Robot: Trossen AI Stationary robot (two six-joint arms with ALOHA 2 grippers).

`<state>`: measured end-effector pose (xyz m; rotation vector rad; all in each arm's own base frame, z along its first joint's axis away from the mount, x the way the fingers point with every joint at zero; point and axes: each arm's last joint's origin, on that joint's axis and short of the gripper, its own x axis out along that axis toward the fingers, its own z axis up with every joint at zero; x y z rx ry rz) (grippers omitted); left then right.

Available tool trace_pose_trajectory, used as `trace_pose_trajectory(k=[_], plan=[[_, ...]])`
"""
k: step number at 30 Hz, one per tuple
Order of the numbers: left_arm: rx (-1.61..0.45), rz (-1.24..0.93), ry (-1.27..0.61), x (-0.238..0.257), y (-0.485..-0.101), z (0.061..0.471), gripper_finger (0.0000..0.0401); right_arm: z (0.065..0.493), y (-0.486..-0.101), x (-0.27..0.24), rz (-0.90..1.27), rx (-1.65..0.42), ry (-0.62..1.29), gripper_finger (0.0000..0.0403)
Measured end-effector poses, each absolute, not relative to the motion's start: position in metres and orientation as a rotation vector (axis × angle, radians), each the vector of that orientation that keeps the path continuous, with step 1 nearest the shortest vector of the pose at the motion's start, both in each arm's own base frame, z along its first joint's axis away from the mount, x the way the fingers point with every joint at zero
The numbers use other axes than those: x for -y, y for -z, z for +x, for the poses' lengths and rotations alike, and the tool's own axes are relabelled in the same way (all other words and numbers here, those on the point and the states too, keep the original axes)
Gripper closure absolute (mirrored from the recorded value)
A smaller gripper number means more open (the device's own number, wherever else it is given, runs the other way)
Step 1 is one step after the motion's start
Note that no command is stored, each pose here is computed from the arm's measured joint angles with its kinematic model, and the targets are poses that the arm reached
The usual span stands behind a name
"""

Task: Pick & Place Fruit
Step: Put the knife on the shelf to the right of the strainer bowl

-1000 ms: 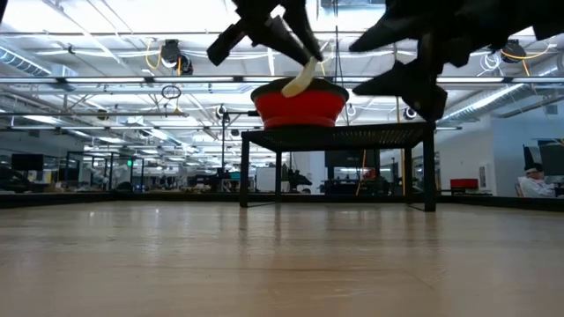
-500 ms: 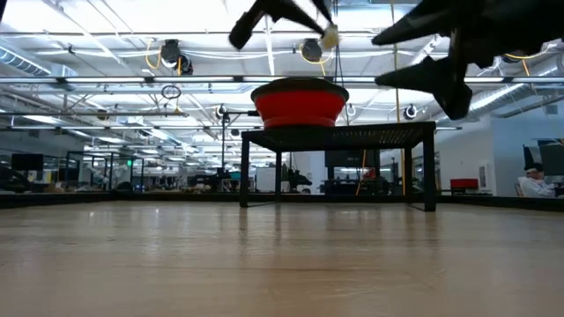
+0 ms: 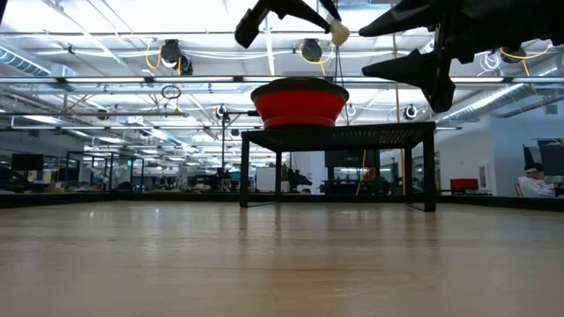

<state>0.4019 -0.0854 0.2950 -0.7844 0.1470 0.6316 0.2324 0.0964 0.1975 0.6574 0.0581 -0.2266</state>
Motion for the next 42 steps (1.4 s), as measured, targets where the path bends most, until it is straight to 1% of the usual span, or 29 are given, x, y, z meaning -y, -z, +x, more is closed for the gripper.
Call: trace_pose_trajectory(k=[7,17,31,33,37,42], plan=[[-0.164,-0.774,-0.631,0.086,-0.287,0.407,0.038,0.236,-0.198,-0.09,0.682,-0.057,0.229,0.019],[-0.186,-0.769,-0.61,0.084,-0.279,0.413,0.038,0.24,-0.198,-0.083,0.7,-0.077,0.179,0.019],[-0.177,-0.754,-0.611,0.078,-0.28,0.415,0.038,0.244,-0.199,-0.071,0.723,-0.051,0.219,0.019],[-0.169,-0.756,-0.616,0.076,-0.276,0.419,0.038,0.245,-0.201,-0.071,0.725,-0.046,0.218,0.0191],[-0.195,-0.752,-0.604,0.074,-0.266,0.425,0.038,0.245,-0.2,-0.071,0.723,-0.066,0.229,0.02],[-0.182,-0.753,-0.603,0.071,-0.269,0.425,0.038,0.245,-0.199,-0.071,0.747,-0.071,0.235,0.0225]])
